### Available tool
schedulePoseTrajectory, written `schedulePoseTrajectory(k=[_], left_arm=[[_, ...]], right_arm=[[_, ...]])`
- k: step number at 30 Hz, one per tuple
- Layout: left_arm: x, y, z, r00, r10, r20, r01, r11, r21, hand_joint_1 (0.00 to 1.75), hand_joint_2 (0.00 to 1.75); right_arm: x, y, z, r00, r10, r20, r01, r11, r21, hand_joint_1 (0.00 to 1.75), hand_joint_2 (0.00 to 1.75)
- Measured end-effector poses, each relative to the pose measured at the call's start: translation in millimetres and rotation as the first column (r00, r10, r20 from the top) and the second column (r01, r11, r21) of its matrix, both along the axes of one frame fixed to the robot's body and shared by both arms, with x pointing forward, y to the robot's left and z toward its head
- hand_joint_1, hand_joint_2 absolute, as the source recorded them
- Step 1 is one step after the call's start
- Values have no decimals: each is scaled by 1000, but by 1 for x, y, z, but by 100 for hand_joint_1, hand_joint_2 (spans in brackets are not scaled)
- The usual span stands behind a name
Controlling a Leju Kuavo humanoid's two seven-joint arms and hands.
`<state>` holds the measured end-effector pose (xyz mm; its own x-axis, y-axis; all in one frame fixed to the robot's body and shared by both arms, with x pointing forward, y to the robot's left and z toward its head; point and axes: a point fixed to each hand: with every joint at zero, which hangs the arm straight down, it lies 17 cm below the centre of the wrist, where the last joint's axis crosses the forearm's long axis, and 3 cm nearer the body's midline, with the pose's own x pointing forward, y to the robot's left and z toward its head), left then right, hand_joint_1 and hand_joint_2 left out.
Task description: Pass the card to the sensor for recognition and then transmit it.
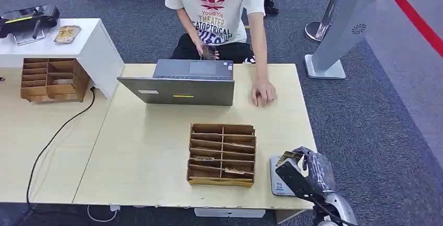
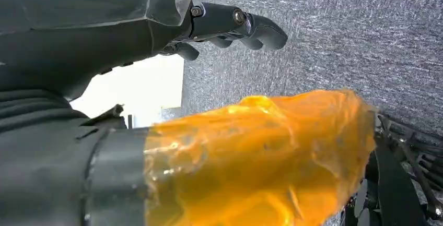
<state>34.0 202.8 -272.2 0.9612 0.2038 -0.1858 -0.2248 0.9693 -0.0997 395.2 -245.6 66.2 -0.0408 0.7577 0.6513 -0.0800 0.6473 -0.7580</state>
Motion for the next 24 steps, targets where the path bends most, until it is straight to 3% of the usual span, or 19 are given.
schedulePoseTrajectory(k=[24], left_arm=[[-1,0,0,1000,-10,-4,10,1000,-2,0,0]], right_arm=[[8,-14,-26,998,-35,-59,28,994,-108,175,175]])
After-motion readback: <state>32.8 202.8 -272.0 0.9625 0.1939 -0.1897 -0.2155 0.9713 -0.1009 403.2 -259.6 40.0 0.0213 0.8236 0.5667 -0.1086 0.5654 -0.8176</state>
